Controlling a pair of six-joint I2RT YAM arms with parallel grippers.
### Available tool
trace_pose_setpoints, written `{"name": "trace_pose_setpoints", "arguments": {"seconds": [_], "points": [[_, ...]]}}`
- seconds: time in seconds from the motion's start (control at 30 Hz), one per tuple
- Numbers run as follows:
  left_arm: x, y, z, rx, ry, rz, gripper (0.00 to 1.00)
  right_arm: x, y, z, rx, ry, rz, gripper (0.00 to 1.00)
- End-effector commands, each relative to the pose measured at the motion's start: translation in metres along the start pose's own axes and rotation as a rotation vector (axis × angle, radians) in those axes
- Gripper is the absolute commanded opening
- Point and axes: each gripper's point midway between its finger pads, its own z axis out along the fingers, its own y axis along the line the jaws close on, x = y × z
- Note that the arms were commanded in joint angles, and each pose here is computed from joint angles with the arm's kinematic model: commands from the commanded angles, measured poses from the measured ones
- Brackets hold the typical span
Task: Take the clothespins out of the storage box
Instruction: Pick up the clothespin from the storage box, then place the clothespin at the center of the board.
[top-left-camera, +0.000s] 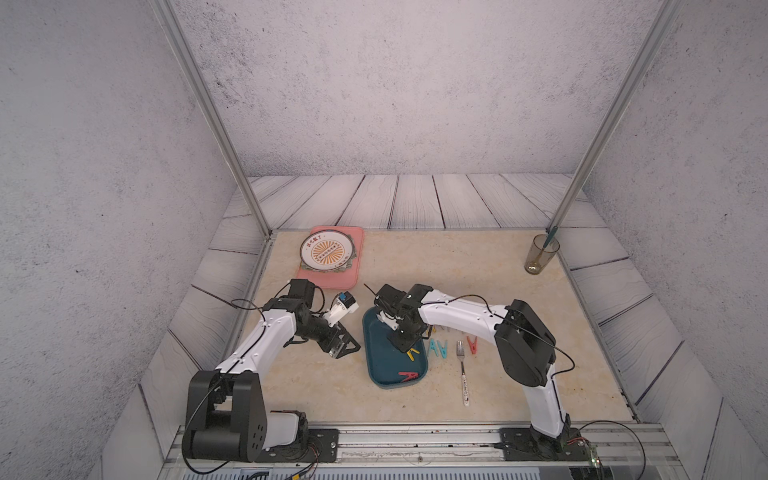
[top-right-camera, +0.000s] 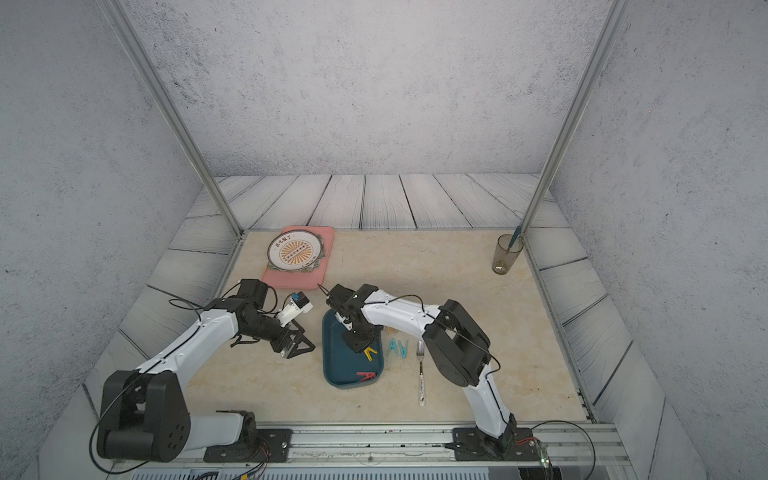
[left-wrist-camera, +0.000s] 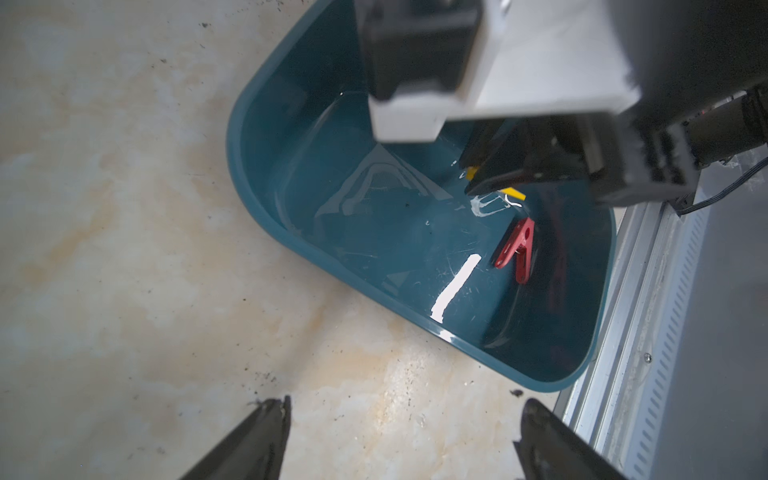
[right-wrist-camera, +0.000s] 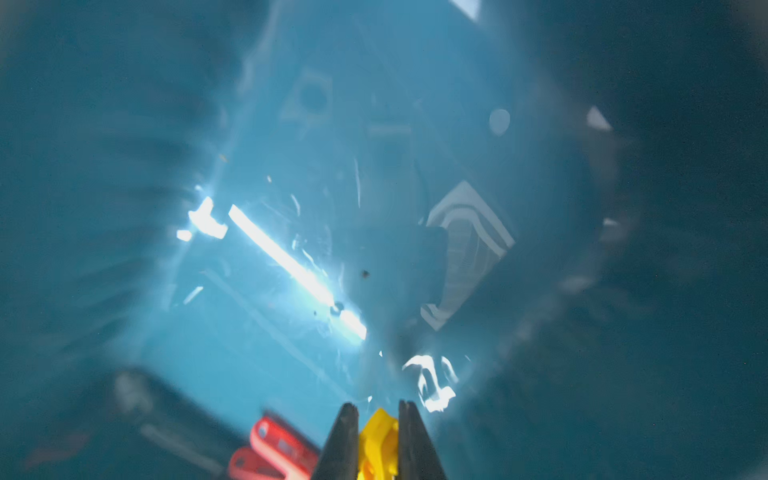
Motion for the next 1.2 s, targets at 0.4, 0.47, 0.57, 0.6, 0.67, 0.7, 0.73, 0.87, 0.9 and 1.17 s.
{"name": "trace_pose_setpoints", "arguments": {"seconds": [0.4, 0.47, 0.57, 0.6, 0.67, 0.7, 0.73, 0.87, 0.9, 1.17], "points": [[0.0, -0.005, -0.004, 0.009, -0.015, 0.007, 0.91, 0.037, -0.129, -0.06, 0.096, -0.195, 0.543, 0.1], [0.0, -0.005, -0.004, 0.008, -0.015, 0.009, 0.91, 0.052, -0.145, -0.057, 0.117, -0.181, 0.607, 0.1], [0.0, -0.005, -0.003, 0.009, -0.014, 0.008, 0.91, 0.078, -0.164, -0.049, 0.144, -0.147, 0.686, 0.1], [0.0, -0.005, -0.003, 0.009, -0.014, 0.008, 0.91, 0.086, -0.17, -0.046, 0.15, -0.133, 0.713, 0.1], [0.0, -0.005, -0.003, 0.009, -0.015, 0.01, 0.91, 0.103, -0.18, -0.039, 0.166, -0.1, 0.763, 0.11], [0.0, -0.005, -0.003, 0.01, -0.013, 0.007, 0.91, 0.112, -0.184, -0.034, 0.171, -0.083, 0.787, 0.11], [0.0, -0.005, -0.003, 0.009, -0.015, 0.006, 0.91, 0.119, -0.187, -0.03, 0.174, -0.069, 0.808, 0.11], [0.0, -0.004, -0.003, 0.009, -0.014, 0.006, 0.91, 0.137, -0.19, -0.012, 0.165, -0.026, 0.841, 0.11], [0.0, -0.004, -0.002, 0.009, -0.014, 0.004, 0.91, 0.14, -0.189, -0.007, 0.163, -0.014, 0.843, 0.11], [-0.003, -0.003, -0.003, -0.006, -0.03, 0.011, 0.91, 0.15, -0.195, 0.004, 0.205, 0.017, 0.852, 0.16]]}}
